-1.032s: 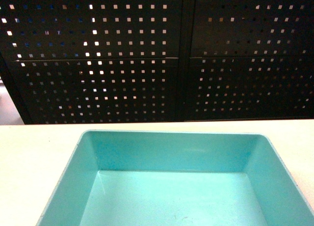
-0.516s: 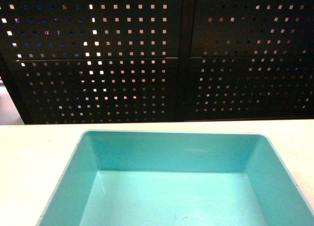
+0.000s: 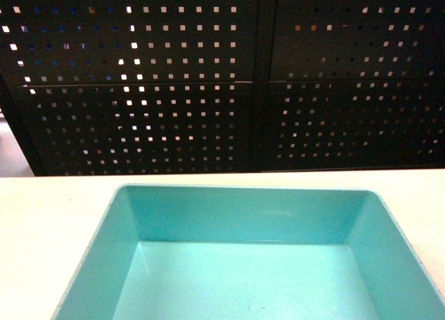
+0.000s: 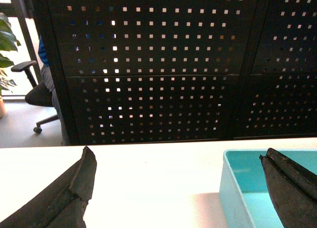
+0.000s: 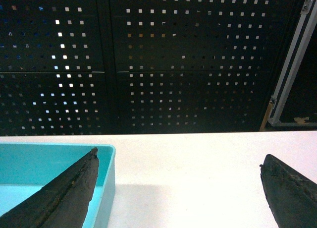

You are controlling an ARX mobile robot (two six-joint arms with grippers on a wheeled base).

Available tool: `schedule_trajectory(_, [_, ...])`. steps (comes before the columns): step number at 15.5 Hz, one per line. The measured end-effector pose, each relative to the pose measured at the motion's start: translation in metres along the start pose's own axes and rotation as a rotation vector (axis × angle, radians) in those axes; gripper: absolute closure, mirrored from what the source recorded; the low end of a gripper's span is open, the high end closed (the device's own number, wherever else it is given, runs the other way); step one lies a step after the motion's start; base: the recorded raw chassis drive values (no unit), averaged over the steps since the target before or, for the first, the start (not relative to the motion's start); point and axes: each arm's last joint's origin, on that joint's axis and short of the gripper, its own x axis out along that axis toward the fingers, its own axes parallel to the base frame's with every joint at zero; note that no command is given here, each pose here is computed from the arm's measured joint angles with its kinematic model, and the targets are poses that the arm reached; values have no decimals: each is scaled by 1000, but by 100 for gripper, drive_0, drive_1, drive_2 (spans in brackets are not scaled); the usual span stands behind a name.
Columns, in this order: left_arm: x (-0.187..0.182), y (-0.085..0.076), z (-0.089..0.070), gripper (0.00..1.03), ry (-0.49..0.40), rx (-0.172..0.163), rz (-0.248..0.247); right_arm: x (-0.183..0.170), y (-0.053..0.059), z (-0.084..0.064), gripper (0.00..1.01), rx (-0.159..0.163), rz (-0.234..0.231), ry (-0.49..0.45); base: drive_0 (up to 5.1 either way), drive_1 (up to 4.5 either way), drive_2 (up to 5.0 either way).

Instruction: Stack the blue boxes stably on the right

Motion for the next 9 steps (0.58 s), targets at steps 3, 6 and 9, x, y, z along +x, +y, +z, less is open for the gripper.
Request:
schedule_trajectory(3, [0, 0, 0, 5, 0, 0, 0, 0, 0, 0, 3, 0, 0, 0, 0, 0, 0])
schedule_trajectory(6, [0, 0, 0, 5, 0, 0, 0, 0, 0, 0, 3, 0, 0, -1, 0, 0, 0])
schedule_trajectory(9, [0, 0, 0, 5, 0, 0, 0, 0, 0, 0, 3, 0, 0, 0, 0, 0, 0])
